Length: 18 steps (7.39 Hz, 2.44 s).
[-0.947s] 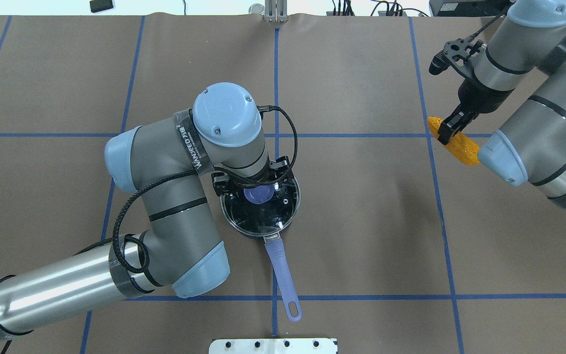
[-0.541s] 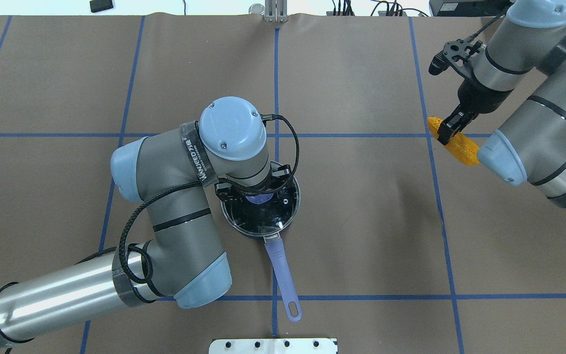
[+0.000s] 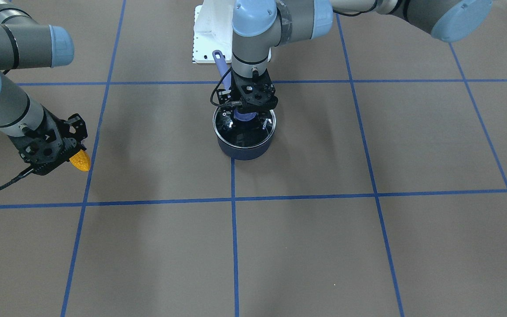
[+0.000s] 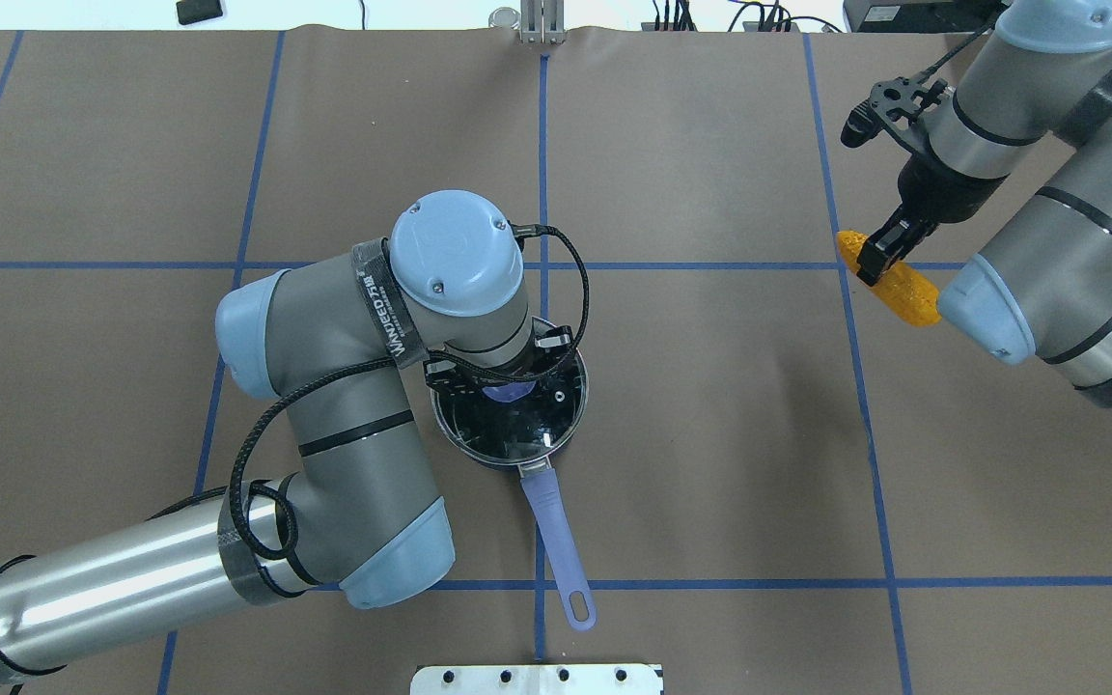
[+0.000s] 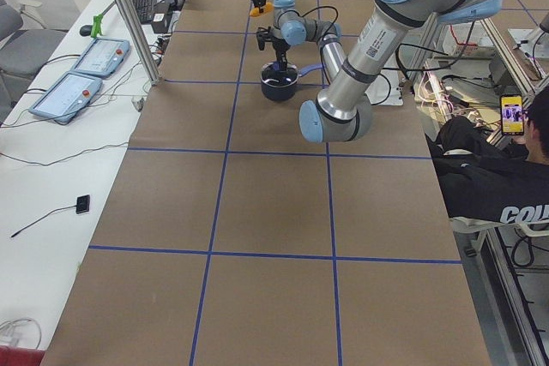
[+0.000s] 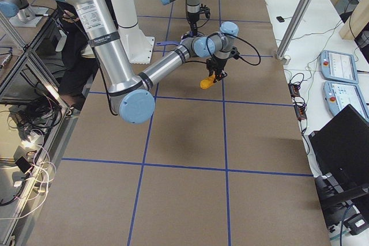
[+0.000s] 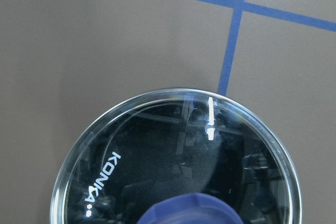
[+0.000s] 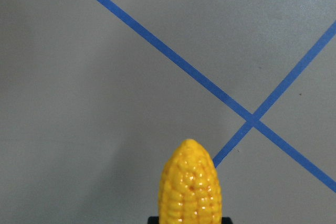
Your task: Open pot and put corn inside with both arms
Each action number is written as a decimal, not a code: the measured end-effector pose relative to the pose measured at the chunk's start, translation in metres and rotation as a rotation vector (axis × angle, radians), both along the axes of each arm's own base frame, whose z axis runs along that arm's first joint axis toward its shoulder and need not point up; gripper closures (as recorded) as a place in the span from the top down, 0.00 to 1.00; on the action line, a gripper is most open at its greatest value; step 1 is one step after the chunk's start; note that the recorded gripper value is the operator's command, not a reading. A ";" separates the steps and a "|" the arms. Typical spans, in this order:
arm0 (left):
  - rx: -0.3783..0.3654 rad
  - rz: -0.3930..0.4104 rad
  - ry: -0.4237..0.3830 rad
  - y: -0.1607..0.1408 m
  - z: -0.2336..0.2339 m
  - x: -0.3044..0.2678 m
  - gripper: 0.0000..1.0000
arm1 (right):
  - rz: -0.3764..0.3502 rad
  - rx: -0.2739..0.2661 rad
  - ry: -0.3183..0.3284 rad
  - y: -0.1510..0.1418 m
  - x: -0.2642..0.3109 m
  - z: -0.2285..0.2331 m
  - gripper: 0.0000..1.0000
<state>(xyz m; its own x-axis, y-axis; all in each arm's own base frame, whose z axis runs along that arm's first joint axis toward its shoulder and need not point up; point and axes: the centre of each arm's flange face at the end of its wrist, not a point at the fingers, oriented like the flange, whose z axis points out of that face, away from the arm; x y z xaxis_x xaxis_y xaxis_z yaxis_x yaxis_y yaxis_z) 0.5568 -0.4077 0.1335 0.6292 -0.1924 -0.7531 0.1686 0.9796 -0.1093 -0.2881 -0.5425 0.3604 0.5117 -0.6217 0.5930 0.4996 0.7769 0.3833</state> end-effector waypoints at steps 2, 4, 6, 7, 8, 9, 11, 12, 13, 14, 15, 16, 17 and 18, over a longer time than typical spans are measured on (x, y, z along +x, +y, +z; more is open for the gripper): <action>0.011 0.000 0.018 0.006 -0.009 -0.015 0.45 | 0.005 -0.001 -0.005 -0.001 -0.001 -0.005 0.31; 0.048 0.026 0.021 0.028 0.015 -0.063 0.45 | 0.028 -0.014 -0.015 -0.006 -0.011 -0.024 0.31; 0.116 0.070 0.007 0.043 0.049 -0.110 0.46 | 0.067 -0.058 -0.032 -0.005 -0.040 -0.055 0.31; 0.144 0.087 -0.011 0.042 0.067 -0.127 0.46 | 0.084 -0.082 -0.044 0.000 -0.059 -0.075 0.30; 0.172 0.101 -0.030 0.039 0.088 -0.143 0.46 | 0.099 -0.106 -0.054 0.007 -0.078 -0.094 0.30; 0.206 0.112 -0.043 0.033 0.112 -0.160 0.46 | 0.112 -0.131 -0.064 0.016 -0.097 -0.113 0.30; 0.258 0.145 -0.045 0.019 0.169 -0.201 0.46 | 0.138 -0.167 -0.077 0.036 -0.132 -0.149 0.30; 0.271 0.169 -0.050 0.011 0.196 -0.225 0.46 | 0.152 -0.178 -0.075 0.049 -0.150 -0.164 0.29; 0.282 0.187 -0.067 0.005 0.218 -0.243 0.46 | 0.167 -0.186 -0.073 0.062 -0.170 -0.178 0.29; 0.296 0.194 -0.080 -0.003 0.237 -0.256 0.46 | 0.180 -0.194 -0.077 0.076 -0.191 -0.189 0.29; 0.315 0.191 -0.082 -0.009 0.257 -0.266 0.46 | 0.190 -0.200 -0.088 0.087 -0.211 -0.196 0.29; 0.326 0.191 -0.072 -0.013 0.279 -0.275 0.46 | 0.203 -0.207 -0.099 0.091 -0.234 -0.203 0.29; 0.324 0.197 -0.046 -0.016 0.296 -0.281 0.46 | 0.212 -0.213 -0.101 0.092 -0.254 -0.212 0.29; 0.317 0.203 -0.027 -0.017 0.307 -0.285 0.46 | 0.219 -0.212 -0.100 0.093 -0.265 -0.217 0.29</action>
<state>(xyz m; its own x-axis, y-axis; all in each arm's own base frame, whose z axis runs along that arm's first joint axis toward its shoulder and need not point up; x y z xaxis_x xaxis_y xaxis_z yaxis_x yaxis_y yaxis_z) 0.2719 -0.4248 0.4400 0.6509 0.1785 -0.7378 -0.0341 0.9779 0.2065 -0.5536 -0.4496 0.1432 0.5525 -0.3605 0.7516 0.2803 0.9295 0.2398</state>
